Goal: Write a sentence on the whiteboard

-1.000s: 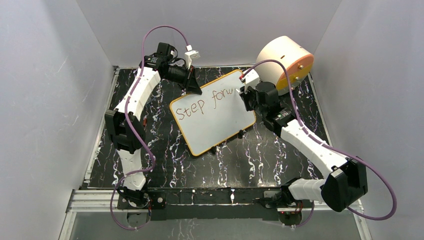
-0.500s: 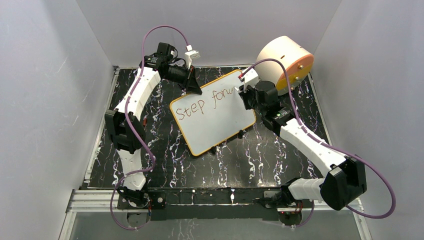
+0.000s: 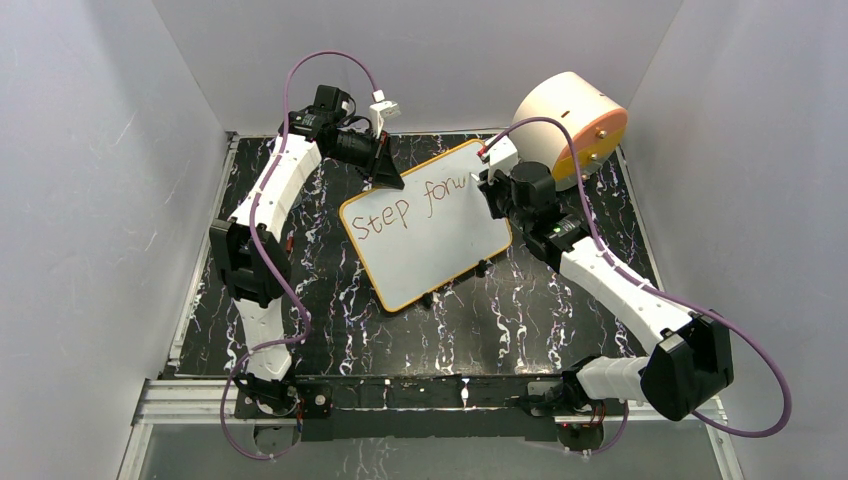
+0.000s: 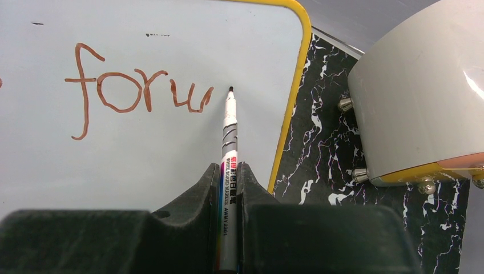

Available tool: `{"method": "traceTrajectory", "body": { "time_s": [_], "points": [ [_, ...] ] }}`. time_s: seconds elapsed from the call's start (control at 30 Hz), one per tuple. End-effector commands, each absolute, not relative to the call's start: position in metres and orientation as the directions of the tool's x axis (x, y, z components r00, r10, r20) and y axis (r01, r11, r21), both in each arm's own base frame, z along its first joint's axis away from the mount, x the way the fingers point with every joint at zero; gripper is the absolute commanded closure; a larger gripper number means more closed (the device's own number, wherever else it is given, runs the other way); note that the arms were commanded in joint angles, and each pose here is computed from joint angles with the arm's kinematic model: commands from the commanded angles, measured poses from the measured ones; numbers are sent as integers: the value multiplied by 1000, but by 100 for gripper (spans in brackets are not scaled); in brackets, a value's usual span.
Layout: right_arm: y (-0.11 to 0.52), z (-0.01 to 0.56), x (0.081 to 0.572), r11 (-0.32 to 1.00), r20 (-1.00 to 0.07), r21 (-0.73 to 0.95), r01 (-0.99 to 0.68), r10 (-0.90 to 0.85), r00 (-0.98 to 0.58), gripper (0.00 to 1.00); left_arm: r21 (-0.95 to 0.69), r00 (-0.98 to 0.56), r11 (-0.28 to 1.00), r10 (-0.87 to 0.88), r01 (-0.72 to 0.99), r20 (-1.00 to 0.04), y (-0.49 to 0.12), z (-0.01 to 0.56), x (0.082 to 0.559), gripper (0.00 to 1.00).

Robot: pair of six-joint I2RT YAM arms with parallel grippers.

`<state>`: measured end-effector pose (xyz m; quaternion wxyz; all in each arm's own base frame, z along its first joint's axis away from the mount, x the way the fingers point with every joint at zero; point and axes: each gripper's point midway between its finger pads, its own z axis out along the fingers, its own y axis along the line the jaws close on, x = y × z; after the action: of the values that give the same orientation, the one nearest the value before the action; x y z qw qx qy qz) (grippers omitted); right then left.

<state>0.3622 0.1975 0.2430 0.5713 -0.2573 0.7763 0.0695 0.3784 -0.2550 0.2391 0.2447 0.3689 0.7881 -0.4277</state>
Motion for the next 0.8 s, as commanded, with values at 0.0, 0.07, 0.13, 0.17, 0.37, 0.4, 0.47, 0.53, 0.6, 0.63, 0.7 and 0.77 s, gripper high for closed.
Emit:
{"method": "traceTrajectory", "body": {
  "time_s": [0.0,0.07,0.13,0.17,0.37,0.4,0.47,0.53,0.6,0.63,0.7,0.77],
  "points": [
    [202,273,373,868,-948,-190,-458,-284,-144,100,-463,-565,324,446,825,-694,-262,225,363,100],
    [204,271,374,867,-947,-190,-461,-285,-146,100,-464,-564,322,448,825,-693,-262,224,362,100],
    [205,272,373,865,-949,-188,-465,-281,-139,100,-463,-562,319,450,827,-694,-263,224,361,100],
    [206,273,373,863,-950,-187,-469,-280,-137,100,-463,-562,319,451,827,-694,-263,224,362,100],
    [208,275,373,858,-954,-187,-478,-274,-119,100,-465,-561,314,453,828,-693,-264,223,361,100],
    [209,277,372,856,-956,-186,-482,-271,-113,100,-465,-561,313,453,828,-693,-264,223,361,100],
    [209,279,371,855,-958,-183,-485,-266,-106,100,-467,-561,312,454,827,-692,-265,222,361,100],
    [210,280,371,852,-959,-183,-490,-265,-103,100,-467,-561,312,454,828,-692,-265,222,361,100],
    [211,279,370,848,-958,-181,-498,-267,-107,100,-464,-561,315,455,828,-692,-265,222,362,100],
    [211,279,370,848,-957,-180,-499,-268,-110,100,-463,-561,316,455,828,-691,-265,222,362,100],
    [211,276,369,845,-954,-180,-503,-275,-121,100,-461,-561,320,457,827,-690,-264,221,363,100],
    [210,273,367,843,-951,-180,-507,-281,-130,100,-460,-561,320,457,828,-691,-264,221,363,100]
  ]
}}
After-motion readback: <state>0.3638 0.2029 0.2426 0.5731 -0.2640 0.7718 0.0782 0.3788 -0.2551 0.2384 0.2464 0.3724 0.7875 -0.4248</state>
